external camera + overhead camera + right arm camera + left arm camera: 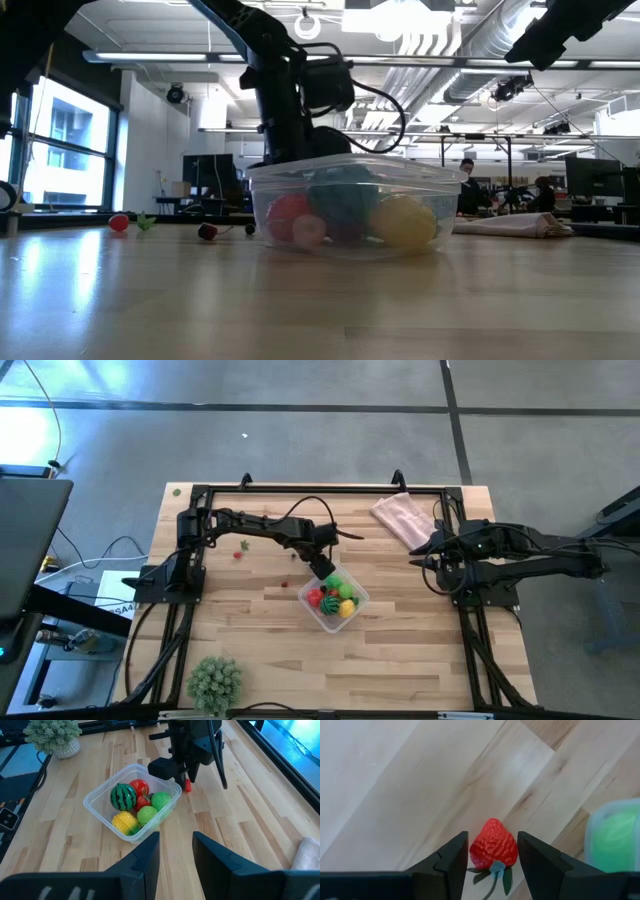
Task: Pick and placing Produce into tupperware
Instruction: Put the red strawberry into the transparent container
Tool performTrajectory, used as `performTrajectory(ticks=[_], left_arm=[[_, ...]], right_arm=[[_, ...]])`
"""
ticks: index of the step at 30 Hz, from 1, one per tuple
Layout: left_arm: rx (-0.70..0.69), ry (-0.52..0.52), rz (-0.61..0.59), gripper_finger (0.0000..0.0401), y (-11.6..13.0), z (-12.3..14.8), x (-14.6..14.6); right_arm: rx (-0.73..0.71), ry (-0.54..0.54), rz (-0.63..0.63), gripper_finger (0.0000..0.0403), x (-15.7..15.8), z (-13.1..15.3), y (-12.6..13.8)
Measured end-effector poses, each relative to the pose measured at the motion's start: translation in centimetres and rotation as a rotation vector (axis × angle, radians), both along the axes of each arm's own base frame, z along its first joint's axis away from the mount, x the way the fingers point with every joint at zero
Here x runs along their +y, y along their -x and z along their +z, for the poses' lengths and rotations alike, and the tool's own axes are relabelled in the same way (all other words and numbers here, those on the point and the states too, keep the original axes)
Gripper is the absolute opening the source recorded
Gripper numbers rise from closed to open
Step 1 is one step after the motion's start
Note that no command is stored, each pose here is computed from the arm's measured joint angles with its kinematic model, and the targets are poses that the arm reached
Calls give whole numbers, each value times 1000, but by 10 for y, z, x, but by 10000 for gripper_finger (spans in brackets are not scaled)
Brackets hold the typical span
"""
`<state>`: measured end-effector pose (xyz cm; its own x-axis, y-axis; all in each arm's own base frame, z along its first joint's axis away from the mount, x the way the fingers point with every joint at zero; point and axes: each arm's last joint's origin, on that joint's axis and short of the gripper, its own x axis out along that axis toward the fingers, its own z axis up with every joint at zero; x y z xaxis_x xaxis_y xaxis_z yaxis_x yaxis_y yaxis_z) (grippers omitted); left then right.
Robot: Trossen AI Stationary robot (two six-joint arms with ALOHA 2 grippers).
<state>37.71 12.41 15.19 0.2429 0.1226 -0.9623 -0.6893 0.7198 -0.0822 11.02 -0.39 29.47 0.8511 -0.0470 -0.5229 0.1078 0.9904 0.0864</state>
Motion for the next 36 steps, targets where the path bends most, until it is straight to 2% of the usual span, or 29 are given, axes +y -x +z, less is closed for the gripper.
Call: performTrajectory(ticks=[3, 9, 13, 36], left_arm=[[8, 2, -1, 172, 1, 0, 0], [19, -15, -27, 223, 1, 0, 0], [26, -15, -32, 238, 2, 0, 0], [51, -1, -28, 207, -1, -13, 0]], right_arm=[[0, 0, 0, 105, 0, 0, 0], [0, 0, 0, 105, 0, 0, 0], [0, 0, 0, 105, 0, 0, 0], [0, 0, 0, 105, 0, 0, 0]])
